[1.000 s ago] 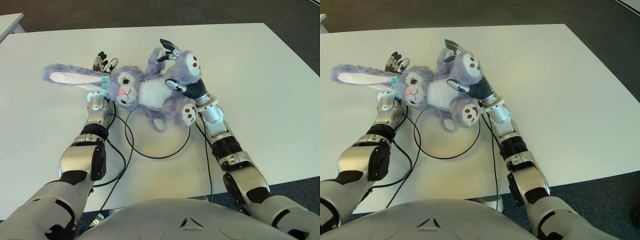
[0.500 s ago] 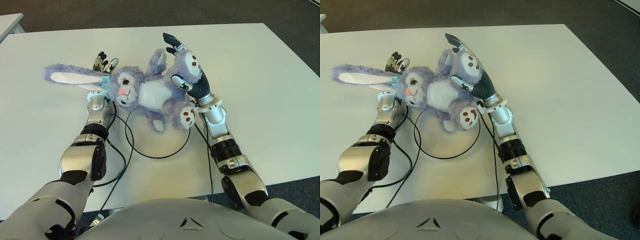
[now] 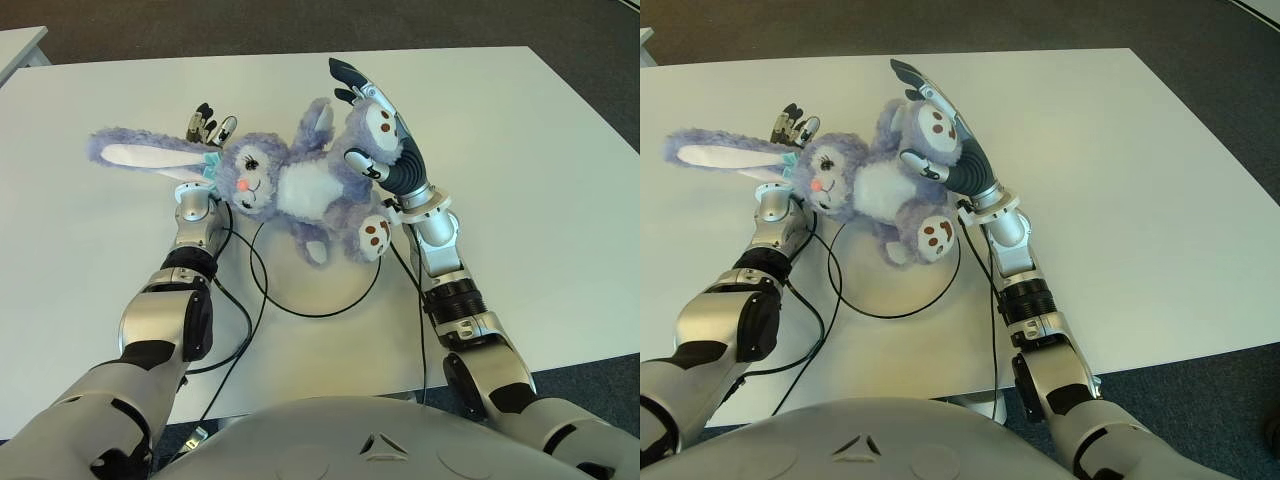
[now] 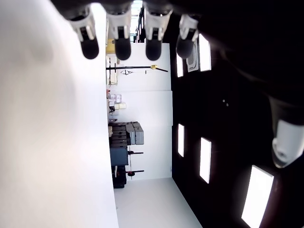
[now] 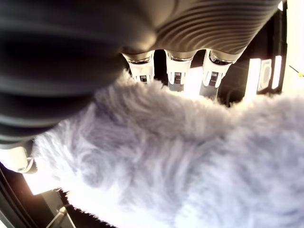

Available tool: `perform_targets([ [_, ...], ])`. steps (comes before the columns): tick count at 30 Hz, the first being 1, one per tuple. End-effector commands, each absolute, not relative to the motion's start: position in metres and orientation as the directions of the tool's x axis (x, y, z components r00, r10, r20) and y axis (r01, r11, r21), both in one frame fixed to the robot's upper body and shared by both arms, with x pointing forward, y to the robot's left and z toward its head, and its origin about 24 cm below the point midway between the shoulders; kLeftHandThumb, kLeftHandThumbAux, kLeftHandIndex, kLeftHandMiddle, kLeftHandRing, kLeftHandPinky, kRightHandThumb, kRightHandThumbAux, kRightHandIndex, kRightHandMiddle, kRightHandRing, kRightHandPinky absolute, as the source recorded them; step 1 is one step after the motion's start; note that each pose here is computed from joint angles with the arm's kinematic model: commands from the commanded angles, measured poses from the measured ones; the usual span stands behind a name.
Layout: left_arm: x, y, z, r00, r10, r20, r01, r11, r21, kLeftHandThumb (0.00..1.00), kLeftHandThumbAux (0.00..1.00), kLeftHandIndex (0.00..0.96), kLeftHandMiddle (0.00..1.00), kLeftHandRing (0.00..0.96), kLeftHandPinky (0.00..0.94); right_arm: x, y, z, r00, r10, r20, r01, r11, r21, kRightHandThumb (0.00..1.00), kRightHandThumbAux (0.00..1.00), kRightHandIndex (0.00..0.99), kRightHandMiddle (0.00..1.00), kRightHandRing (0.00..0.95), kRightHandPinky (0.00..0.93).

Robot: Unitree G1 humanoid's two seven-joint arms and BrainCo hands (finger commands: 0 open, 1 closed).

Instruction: Put the doll into the plate.

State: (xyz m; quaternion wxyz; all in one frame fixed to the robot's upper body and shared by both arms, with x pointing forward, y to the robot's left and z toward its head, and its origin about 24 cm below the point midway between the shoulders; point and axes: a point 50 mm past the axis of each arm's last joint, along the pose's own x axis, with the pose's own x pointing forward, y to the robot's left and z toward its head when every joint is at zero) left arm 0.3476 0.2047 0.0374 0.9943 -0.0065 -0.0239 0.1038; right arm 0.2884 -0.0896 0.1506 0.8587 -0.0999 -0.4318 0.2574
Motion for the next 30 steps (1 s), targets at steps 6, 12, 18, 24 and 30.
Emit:
perform_targets([
  [6,0.329,0.198,-0.001,0.972,0.201,-0.120,-0.205,0.979,-0.019,0.000,0.504,0.010,0.081,0.040,0.000,0.291,-0.093,0.150,0.526,0.516,0.676,-0.332,0.857,-0.395,0.347,0.338,0.000,0.000,0.000,0.000],
  [12,0.328,0.198,-0.001,0.972,0.201,-0.118,-0.205,0.979,-0.022,0.000,0.507,0.008,0.082,0.041,0.000,0.291,-0.093,0.152,0.529,0.505,0.682,-0.327,0.863,-0.386,0.342,0.348,0.000,0.000,0.000,0.000],
  [18,0.329,0.198,-0.001,0.972,0.200,-0.121,-0.204,0.979,-0.020,0.000,0.505,0.003,0.076,0.037,0.000,0.293,-0.092,0.154,0.537,0.497,0.682,-0.314,0.868,-0.385,0.327,0.328,0.000,0.000,0.000,0.000],
  [24,0.329,0.198,-0.001,0.972,0.201,-0.121,-0.205,0.979,-0.020,0.000,0.506,0.004,0.075,0.040,0.000,0.301,-0.090,0.154,0.550,0.480,0.683,-0.299,0.877,-0.376,0.325,0.326,0.000,0.000,0.000,0.000],
  [30,0.329,0.197,-0.001,0.971,0.204,-0.122,-0.208,0.978,-0.020,0.000,0.510,0.006,0.079,0.044,0.000,0.302,-0.091,0.155,0.548,0.458,0.701,-0.252,0.889,-0.383,0.289,0.343,0.000,0.000,0.000,0.000],
])
